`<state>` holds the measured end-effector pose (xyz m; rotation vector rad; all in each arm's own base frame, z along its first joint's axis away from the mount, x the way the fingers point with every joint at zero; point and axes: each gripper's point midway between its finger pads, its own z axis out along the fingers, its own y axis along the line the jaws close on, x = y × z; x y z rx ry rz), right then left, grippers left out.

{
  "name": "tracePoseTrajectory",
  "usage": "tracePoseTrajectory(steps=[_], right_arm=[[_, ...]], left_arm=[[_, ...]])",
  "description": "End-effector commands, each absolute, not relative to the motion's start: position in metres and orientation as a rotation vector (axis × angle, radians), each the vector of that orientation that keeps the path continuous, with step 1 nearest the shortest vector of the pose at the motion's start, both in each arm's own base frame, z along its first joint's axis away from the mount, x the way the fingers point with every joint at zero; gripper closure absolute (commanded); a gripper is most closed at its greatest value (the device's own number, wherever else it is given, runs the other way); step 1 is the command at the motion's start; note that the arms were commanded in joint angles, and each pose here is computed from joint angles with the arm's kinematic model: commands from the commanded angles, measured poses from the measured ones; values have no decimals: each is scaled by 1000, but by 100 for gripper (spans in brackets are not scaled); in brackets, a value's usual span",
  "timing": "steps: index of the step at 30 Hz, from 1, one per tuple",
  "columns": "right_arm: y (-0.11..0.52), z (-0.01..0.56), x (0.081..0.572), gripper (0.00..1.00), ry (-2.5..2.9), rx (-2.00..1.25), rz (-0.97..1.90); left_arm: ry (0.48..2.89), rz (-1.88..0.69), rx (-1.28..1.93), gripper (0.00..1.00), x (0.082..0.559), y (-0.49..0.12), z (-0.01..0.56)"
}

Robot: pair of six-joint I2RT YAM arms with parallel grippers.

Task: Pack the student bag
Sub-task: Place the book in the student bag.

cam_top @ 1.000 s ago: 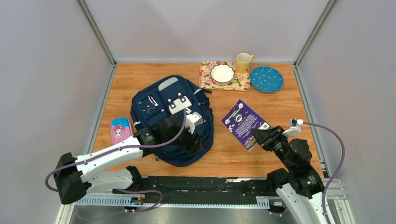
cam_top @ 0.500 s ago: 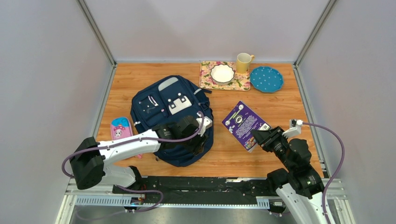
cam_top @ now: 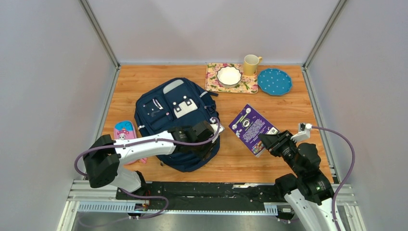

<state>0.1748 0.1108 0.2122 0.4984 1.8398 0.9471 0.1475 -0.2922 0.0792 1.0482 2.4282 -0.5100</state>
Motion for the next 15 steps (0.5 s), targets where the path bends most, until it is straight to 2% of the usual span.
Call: tracePoseTrajectory(steps=[1, 2, 3, 4, 6, 7, 8, 9, 12, 15], right_arm=[[113, 249, 180, 100, 1703, 476, 1018], [113, 249, 180, 100, 1702, 473, 1017], [113, 249, 180, 100, 1706, 473, 1016], [113, 249, 180, 100, 1704, 471, 1016], [113, 248, 179, 100, 1707, 471, 1014], [113, 248, 179, 100, 1705, 471, 1013], [113, 248, 179, 100, 1707, 471, 1014], [113, 247, 179, 100, 1708, 471, 1011], [114, 246, 179, 100, 1713, 471, 1015], [114, 245, 179, 100, 1717, 470, 1014]], left_arm=[[2401, -410, 1072, 68, 157, -296, 87], [2402, -406, 1071, 74, 157, -296, 87], [2400, -403, 1066, 85, 158, -296, 88], [2398, -404, 1062, 92, 159, -296, 88], [2395, -404, 1060, 100, 159, -297, 91], [2401, -395, 1064, 100, 159, -296, 90], [2404, -387, 1064, 98, 160, -295, 90], [2404, -382, 1063, 89, 160, -295, 91], [2401, -389, 1065, 75, 159, -294, 91], [2404, -395, 1069, 68, 157, -294, 89]])
